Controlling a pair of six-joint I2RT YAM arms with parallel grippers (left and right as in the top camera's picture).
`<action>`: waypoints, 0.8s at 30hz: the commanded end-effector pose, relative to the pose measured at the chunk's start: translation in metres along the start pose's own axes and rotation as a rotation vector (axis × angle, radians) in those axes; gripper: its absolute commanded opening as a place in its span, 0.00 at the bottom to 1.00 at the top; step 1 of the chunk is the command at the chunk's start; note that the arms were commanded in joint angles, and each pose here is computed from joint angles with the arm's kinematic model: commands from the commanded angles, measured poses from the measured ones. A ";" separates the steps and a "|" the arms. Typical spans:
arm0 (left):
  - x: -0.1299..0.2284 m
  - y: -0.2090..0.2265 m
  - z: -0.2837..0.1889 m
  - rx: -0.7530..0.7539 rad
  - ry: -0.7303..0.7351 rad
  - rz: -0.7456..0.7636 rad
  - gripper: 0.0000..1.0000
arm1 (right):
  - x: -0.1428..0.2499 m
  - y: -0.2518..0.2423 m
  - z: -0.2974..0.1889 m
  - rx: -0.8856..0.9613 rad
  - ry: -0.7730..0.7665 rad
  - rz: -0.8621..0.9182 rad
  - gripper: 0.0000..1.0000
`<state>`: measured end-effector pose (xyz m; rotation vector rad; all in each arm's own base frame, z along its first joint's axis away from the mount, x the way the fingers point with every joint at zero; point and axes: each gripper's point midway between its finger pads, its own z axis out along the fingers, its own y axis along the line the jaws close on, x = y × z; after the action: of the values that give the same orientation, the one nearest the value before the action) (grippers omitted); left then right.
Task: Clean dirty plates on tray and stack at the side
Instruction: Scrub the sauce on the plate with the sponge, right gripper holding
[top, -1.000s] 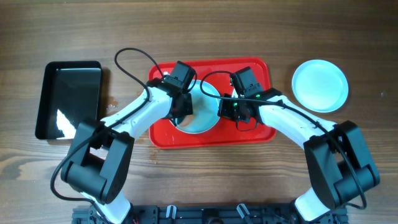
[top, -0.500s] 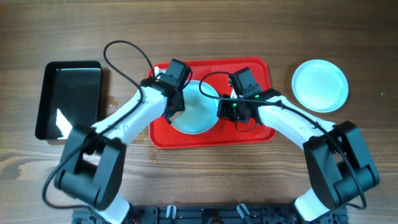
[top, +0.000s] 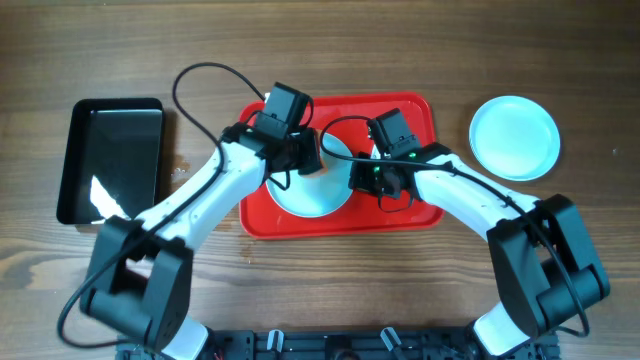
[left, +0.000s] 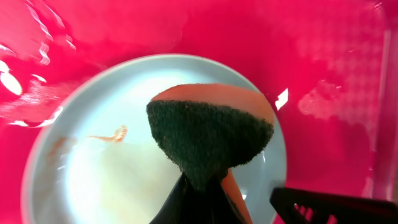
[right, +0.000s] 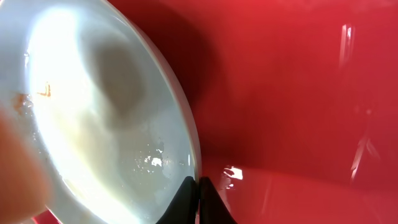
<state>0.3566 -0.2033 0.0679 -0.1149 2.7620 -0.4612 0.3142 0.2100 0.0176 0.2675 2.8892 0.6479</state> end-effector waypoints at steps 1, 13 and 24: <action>0.009 0.000 0.020 0.010 0.061 -0.029 0.04 | -0.003 0.002 0.003 0.010 -0.010 -0.002 0.04; 0.005 0.062 0.032 -0.265 0.027 -0.049 0.04 | -0.003 -0.003 0.003 0.035 -0.018 0.001 0.04; 0.011 0.120 0.012 -0.446 0.076 -0.121 0.04 | -0.003 -0.004 0.003 0.039 -0.017 0.001 0.04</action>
<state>0.3463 -0.1252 0.0159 -0.3085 2.9115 -0.0241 0.3129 0.2101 0.0167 0.2615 2.8921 0.6314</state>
